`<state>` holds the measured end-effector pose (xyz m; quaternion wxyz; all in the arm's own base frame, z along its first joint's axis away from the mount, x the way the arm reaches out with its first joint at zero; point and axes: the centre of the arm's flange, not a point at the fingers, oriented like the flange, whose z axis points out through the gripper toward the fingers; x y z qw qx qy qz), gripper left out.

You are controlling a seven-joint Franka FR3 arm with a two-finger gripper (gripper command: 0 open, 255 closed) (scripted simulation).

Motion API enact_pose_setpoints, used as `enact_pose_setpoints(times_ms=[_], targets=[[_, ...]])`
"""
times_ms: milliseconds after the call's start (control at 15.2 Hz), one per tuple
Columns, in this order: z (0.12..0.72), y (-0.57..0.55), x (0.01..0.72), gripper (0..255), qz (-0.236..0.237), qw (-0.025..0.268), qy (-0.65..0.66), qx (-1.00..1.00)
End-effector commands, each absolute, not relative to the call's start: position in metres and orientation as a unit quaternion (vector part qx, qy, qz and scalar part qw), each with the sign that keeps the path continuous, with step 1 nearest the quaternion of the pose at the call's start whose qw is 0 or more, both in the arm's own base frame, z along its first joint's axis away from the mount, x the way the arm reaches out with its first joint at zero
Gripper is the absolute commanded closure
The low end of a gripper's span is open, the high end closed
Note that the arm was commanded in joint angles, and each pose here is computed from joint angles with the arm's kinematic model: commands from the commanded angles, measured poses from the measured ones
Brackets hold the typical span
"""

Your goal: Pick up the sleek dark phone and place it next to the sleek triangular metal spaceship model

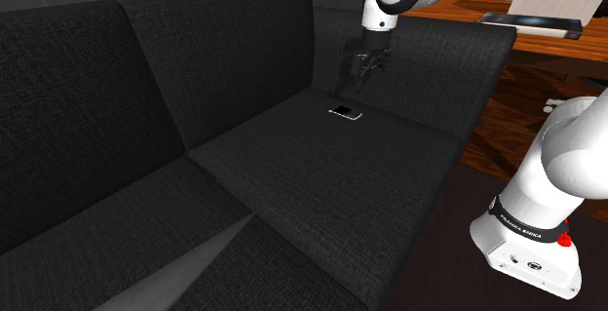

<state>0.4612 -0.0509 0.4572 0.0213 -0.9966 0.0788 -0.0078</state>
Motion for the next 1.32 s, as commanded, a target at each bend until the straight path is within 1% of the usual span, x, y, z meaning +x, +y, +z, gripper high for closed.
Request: enact_pose_setpoints(times_ms=[0,528,990,1254], targets=[[0.438,-0.054,0.483,0,-0.007,0.027,0.083,-0.996],[0.367,-0.065,0.556,0,0.000,0.049,0.096,-0.994],[0.331,-0.062,0.557,0,0.000,0.049,0.096,-0.994],[0.328,-0.062,0.557,0,0.000,0.049,0.096,-0.994]])
